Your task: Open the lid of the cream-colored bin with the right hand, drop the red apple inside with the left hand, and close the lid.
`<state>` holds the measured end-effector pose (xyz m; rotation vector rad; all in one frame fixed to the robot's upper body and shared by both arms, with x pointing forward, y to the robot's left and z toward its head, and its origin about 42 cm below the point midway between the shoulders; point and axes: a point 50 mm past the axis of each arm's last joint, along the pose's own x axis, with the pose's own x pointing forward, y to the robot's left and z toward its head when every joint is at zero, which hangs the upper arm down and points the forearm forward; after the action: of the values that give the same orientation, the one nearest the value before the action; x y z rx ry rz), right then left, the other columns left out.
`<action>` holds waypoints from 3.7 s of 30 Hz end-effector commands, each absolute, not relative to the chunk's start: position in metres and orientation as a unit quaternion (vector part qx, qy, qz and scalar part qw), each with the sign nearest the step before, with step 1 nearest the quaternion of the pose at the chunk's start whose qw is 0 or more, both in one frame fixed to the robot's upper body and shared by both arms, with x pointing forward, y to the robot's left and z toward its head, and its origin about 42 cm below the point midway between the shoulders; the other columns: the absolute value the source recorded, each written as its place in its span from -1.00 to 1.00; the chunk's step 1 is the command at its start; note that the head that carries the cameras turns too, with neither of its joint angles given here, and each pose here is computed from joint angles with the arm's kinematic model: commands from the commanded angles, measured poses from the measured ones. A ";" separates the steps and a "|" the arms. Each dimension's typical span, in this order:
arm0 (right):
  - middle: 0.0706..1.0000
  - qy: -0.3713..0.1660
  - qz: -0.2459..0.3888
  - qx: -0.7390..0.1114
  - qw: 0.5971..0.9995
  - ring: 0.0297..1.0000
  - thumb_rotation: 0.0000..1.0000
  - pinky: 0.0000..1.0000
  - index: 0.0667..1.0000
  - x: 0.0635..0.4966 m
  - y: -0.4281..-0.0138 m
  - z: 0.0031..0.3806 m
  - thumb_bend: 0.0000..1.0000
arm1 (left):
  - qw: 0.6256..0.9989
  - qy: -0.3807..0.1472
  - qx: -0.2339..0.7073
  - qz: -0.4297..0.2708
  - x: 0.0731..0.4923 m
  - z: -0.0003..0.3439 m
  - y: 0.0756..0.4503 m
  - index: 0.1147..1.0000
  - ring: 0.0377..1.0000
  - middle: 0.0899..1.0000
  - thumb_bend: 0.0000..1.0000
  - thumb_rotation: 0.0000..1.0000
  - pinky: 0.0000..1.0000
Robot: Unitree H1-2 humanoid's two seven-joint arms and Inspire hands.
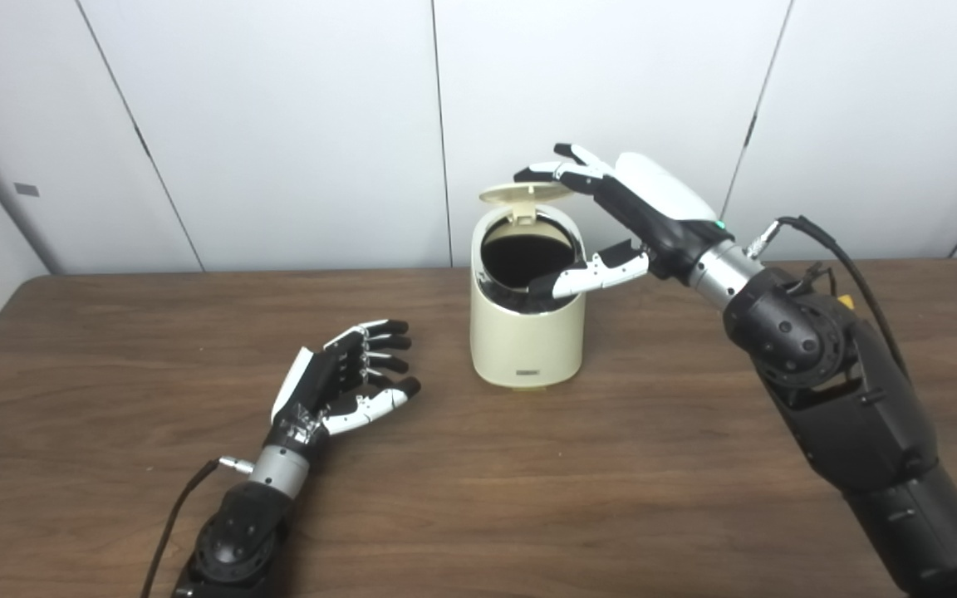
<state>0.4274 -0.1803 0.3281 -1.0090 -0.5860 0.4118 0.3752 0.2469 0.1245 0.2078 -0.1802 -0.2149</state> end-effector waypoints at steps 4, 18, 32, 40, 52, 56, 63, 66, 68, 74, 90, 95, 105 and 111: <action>0.62 -0.335 0.186 -0.483 0.787 0.97 0.13 0.75 0.62 0.419 -0.179 0.355 0.56 | 0.982 -0.116 0.104 -0.104 0.380 0.135 0.246 0.51 0.27 0.43 0.30 -0.63 0.07; 0.60 -0.319 0.198 -0.513 0.772 0.99 0.16 0.88 0.60 0.412 -0.181 0.350 0.58 | 0.983 -0.116 0.098 -0.104 0.382 0.135 0.248 0.50 0.29 0.43 0.28 -0.64 0.09; 0.59 -0.296 0.210 -0.531 0.766 0.97 0.13 1.00 0.60 0.413 -0.181 0.338 0.59 | 0.984 -0.117 0.093 -0.102 0.381 0.135 0.248 0.49 0.26 0.41 0.26 -0.72 0.07; 0.57 -0.301 0.213 -0.539 0.757 0.95 0.15 1.00 0.58 0.411 -0.182 0.335 0.59 | 0.983 -0.119 0.095 -0.102 0.380 0.137 0.248 0.50 0.27 0.42 0.24 -0.73 0.07; 0.50 -0.313 0.216 -0.562 0.735 0.91 0.14 1.00 0.53 0.404 -0.183 0.329 0.59 | 0.984 -0.115 0.098 -0.098 0.380 0.138 0.248 0.50 0.26 0.41 0.28 -0.67 0.06; 0.48 -0.316 0.217 -0.566 0.730 0.89 0.15 1.00 0.52 0.401 -0.183 0.327 0.61 | 0.984 -0.113 0.092 -0.098 0.380 0.138 0.249 0.49 0.26 0.41 0.27 -0.70 0.05; 0.47 -0.312 0.220 -0.569 0.728 0.88 0.13 1.00 0.52 0.399 -0.182 0.322 0.63 | 0.984 -0.112 0.097 -0.098 0.380 0.139 0.250 0.50 0.26 0.41 0.28 -0.71 0.07; 0.47 -0.311 0.223 -0.574 0.724 0.87 0.13 1.00 0.53 0.399 -0.181 0.320 0.63 | 0.983 -0.113 0.103 -0.098 0.380 0.138 0.250 0.50 0.25 0.41 0.27 -0.70 0.06; 0.48 -0.310 0.225 -0.581 0.719 0.87 0.15 1.00 0.54 0.399 -0.181 0.319 0.62 | 0.983 -0.113 0.103 -0.098 0.380 0.138 0.251 0.50 0.25 0.41 0.27 -0.70 0.06; 0.50 -0.304 0.230 -0.616 0.690 0.91 0.20 1.00 0.56 0.400 -0.178 0.315 0.63 | 0.985 -0.109 0.098 -0.096 0.378 0.138 0.250 0.50 0.26 0.41 0.29 -0.68 0.05; 0.52 -0.266 0.255 -0.678 0.636 0.94 0.44 1.00 0.59 0.400 -0.172 0.311 0.69 | 0.986 -0.104 0.092 -0.093 0.375 0.137 0.249 0.51 0.27 0.42 0.29 -0.65 0.04; 0.51 -0.246 0.260 -0.689 0.631 0.92 0.53 1.00 0.58 0.398 -0.171 0.310 0.74 | 0.986 -0.104 0.093 -0.093 0.375 0.137 0.249 0.50 0.26 0.42 0.27 -0.69 0.03; 0.53 -0.261 0.254 -0.607 0.706 0.89 0.50 1.00 0.57 0.394 -0.176 0.319 0.61 | 0.986 -0.107 0.094 -0.092 0.375 0.137 0.251 0.49 0.27 0.42 0.30 -0.62 0.02; 0.62 -0.283 0.224 -0.539 0.761 0.98 0.57 0.97 0.64 0.389 -0.182 0.339 0.48 | 0.985 -0.107 0.096 -0.096 0.376 0.138 0.252 0.50 0.27 0.43 0.30 -0.63 0.04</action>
<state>0.3910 -0.1822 0.3059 -1.2069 -0.5033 0.5600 0.3712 0.2484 0.1235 0.1797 -0.1580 -0.1927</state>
